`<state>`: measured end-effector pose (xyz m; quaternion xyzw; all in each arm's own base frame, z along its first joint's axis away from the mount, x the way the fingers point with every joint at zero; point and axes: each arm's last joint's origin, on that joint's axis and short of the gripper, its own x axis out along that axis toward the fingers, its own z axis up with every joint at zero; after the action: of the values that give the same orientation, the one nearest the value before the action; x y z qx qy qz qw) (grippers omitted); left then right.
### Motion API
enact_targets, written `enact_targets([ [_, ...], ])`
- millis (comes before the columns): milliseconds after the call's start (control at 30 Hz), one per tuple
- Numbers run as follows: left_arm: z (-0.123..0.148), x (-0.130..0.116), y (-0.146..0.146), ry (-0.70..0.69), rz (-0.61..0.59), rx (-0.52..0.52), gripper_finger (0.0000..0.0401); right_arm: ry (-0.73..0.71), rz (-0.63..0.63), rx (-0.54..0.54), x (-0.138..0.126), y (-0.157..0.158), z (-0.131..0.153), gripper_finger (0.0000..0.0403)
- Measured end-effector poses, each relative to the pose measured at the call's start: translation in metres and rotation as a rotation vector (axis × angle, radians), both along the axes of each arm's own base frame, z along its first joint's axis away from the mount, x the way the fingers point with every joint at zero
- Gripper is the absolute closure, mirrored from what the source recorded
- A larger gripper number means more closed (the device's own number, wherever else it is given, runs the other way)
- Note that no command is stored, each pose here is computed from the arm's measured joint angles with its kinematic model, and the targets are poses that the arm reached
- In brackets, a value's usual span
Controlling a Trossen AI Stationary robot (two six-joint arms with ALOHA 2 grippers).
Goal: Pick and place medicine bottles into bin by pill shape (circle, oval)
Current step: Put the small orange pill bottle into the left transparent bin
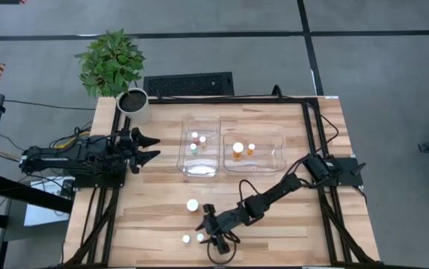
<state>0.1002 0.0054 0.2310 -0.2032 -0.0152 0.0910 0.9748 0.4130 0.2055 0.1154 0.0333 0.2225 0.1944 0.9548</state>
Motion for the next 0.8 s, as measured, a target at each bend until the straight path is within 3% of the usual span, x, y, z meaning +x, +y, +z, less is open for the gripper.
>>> enact_targets([
  [267, 0.0000, 0.0000, 0.0000, 0.000, 0.000, 0.000, 0.0131, -0.004, -0.001, 0.002, 0.0004, -0.0004, 0.0004, 0.0176],
  [800, 0.0000, 0.0000, 0.0000, 0.000, 0.000, 0.000, 0.0131, -0.003, 0.000, 0.000, 0.0002, -0.0001, 0.0003, 0.0287],
])
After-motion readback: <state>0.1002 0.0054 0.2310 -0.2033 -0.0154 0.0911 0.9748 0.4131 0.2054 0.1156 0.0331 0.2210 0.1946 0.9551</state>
